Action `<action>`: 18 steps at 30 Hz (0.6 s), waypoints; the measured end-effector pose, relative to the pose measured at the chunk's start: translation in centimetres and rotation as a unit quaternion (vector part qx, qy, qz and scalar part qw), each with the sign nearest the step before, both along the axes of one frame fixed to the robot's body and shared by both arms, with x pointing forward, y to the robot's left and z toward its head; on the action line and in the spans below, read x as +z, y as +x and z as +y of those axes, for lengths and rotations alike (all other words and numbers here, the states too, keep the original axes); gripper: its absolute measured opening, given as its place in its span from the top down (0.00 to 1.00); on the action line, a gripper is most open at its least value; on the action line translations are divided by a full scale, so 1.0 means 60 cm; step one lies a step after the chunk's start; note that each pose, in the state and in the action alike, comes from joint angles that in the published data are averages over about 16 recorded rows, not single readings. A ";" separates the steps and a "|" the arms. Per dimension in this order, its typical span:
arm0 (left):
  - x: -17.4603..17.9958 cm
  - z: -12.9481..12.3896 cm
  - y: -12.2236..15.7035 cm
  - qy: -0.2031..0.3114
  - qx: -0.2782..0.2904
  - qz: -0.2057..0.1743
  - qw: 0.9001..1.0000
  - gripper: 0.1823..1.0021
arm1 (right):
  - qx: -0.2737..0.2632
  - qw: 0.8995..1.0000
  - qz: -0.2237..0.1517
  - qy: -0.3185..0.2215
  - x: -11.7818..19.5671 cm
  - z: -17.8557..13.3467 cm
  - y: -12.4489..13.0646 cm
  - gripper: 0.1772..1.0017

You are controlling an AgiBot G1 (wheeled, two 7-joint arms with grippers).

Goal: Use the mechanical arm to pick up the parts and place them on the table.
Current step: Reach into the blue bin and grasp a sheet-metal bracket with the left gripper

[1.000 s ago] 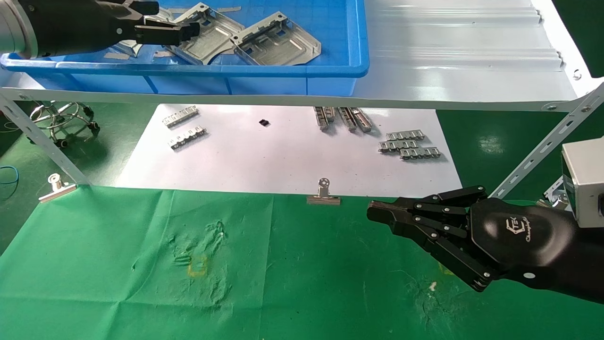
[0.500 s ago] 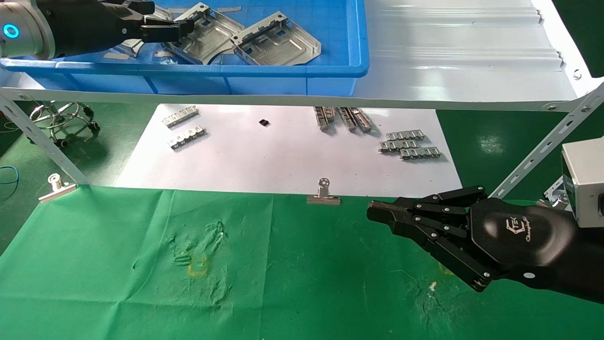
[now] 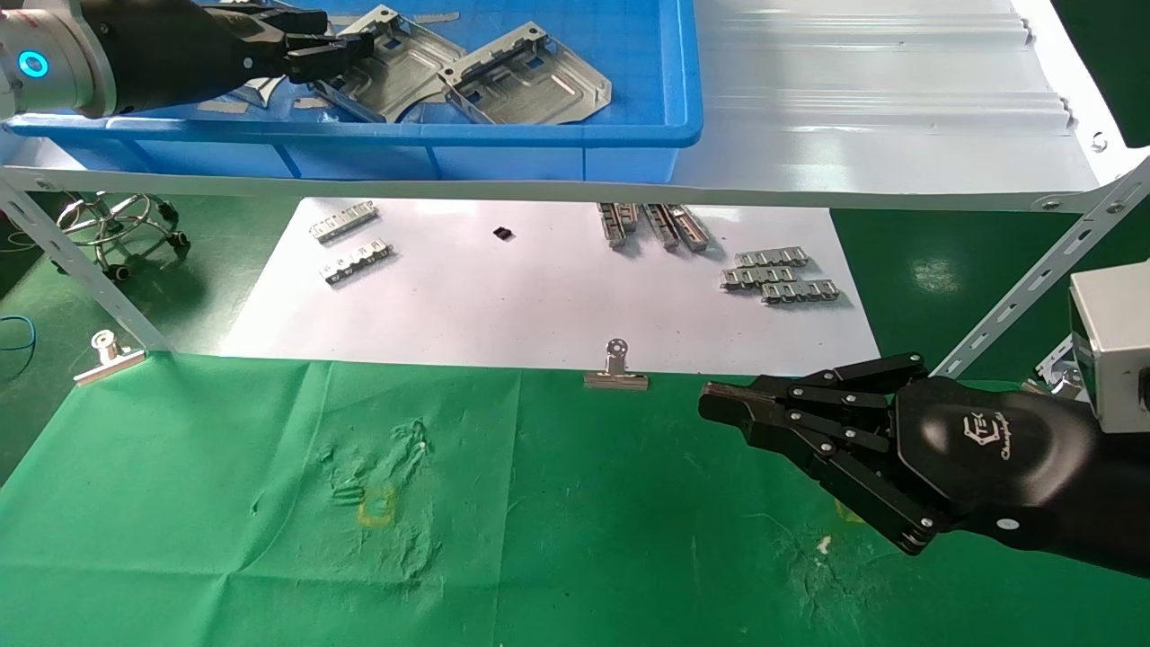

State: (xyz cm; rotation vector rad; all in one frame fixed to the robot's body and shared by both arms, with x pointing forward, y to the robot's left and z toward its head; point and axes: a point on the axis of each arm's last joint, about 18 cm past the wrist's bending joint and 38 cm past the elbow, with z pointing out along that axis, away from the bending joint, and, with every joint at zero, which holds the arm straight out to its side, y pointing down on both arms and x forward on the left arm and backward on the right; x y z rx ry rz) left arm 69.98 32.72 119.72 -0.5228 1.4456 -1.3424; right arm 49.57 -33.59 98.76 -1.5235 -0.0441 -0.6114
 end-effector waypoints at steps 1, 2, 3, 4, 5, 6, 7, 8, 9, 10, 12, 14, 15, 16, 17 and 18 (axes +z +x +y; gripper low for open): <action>-0.001 0.000 0.000 0.001 -0.001 0.000 1.000 0.45 | 0.000 1.000 0.000 0.000 0.000 0.000 0.000 0.98; -0.001 -0.001 0.000 0.001 -0.001 0.001 1.000 0.48 | 0.000 1.000 0.000 0.000 0.000 0.000 0.000 0.98; -0.002 -0.001 0.000 0.001 -0.002 0.001 1.000 0.50 | 0.000 1.000 0.000 0.000 0.000 0.000 0.000 0.98; -0.002 -0.001 0.000 0.002 -0.002 0.001 1.000 0.53 | 0.000 1.000 0.000 0.000 0.000 0.000 0.000 0.98; -0.002 -0.001 0.000 0.002 -0.002 0.001 1.000 0.56 | 0.000 1.000 0.000 0.000 0.000 0.000 0.000 0.98; -0.002 -0.001 0.000 0.002 -0.002 0.002 1.000 0.59 | 0.000 1.000 0.000 0.000 0.000 0.000 0.000 0.98; -0.002 -0.001 0.000 0.002 -0.002 0.002 1.000 0.62 | 0.000 1.000 0.000 0.000 0.000 0.000 0.000 0.98; -0.002 -0.001 -0.001 0.003 -0.002 0.002 1.000 0.66 | 0.000 1.000 0.000 0.000 0.000 0.000 0.000 0.98; -0.002 -0.001 -0.001 0.003 -0.002 0.002 1.000 0.68 | 0.000 1.000 0.000 0.000 0.000 0.000 0.000 0.98; -0.002 0.000 -0.001 0.003 -0.002 0.001 1.000 0.70 | 0.000 1.000 0.000 0.000 0.000 0.000 0.000 0.98; -0.001 0.000 -0.002 0.002 -0.003 0.001 1.000 0.74 | 0.000 1.000 0.000 0.000 0.000 0.000 0.000 0.98; 0.001 0.001 -0.003 0.002 -0.004 0.000 1.000 0.79 | 0.000 1.000 0.000 0.000 0.000 0.000 0.000 0.98; 0.002 0.001 -0.005 0.001 -0.005 -0.001 1.000 0.80 | 0.000 1.000 0.000 0.000 0.000 0.000 0.000 0.98; 0.004 0.001 -0.006 0.001 -0.007 -0.002 1.000 0.82 | 0.000 1.000 0.000 0.000 0.000 0.000 0.000 0.98; 0.006 0.002 -0.008 0.000 -0.009 -0.003 1.000 0.83 | 0.000 1.000 0.000 0.000 0.000 0.000 0.000 0.98; 0.008 0.002 -0.011 -0.001 -0.012 -0.004 1.000 0.84 | 0.000 1.000 0.000 0.000 0.000 0.000 0.000 0.98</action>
